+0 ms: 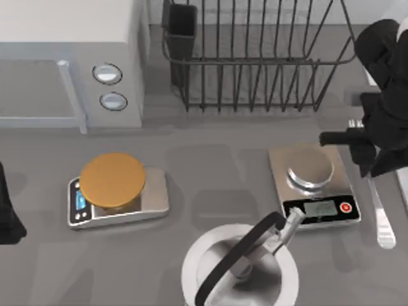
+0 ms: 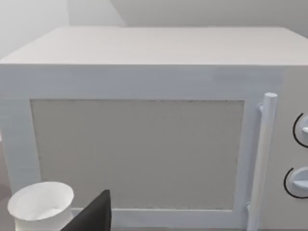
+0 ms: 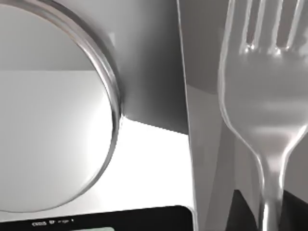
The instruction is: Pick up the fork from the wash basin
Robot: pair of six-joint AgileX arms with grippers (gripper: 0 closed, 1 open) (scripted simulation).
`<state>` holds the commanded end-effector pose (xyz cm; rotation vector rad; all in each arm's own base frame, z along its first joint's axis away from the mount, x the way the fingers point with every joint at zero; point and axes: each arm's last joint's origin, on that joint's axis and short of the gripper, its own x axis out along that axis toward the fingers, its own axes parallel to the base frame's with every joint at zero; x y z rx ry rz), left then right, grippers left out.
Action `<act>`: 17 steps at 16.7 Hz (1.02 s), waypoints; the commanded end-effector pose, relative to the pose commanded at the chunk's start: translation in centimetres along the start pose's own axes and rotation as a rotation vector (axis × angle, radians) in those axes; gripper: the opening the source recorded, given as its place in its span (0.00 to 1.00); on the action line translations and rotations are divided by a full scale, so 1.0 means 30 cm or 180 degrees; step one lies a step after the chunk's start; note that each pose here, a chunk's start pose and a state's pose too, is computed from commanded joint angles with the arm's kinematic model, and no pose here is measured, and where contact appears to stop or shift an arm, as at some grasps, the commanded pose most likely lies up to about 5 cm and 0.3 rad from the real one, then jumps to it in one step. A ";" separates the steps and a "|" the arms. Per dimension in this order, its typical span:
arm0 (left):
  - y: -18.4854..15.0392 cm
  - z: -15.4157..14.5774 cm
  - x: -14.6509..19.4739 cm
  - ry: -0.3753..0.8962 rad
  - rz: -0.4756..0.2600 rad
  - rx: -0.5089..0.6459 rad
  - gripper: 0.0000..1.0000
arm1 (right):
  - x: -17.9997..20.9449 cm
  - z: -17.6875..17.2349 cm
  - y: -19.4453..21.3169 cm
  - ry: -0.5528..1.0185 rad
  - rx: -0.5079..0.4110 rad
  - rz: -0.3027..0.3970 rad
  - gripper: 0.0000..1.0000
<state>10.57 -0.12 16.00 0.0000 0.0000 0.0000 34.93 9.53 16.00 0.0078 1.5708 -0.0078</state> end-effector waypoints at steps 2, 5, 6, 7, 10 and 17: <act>0.000 0.000 0.000 0.0000 0.0000 0.0000 1.00 | 0.000 0.000 0.000 0.0000 0.0000 0.0000 0.30; 0.000 0.000 0.000 0.0000 0.0000 0.0000 1.00 | 0.000 0.000 0.000 0.0000 0.0000 0.0000 0.53; 0.000 0.000 0.000 0.0000 0.0000 0.0000 1.00 | 0.000 0.000 0.000 0.0000 0.0000 0.0000 0.60; 0.000 0.000 0.000 0.0000 0.0000 0.0000 1.00 | 0.000 0.000 0.000 0.0000 0.0000 0.0000 0.68; 0.000 0.000 0.000 0.0000 0.0000 0.0000 1.00 | 0.000 0.000 0.000 0.0000 0.0000 0.0000 0.90; 0.000 0.000 0.000 0.0000 0.0000 0.0000 1.00 | 0.000 0.000 0.000 0.0000 0.0000 0.0000 1.00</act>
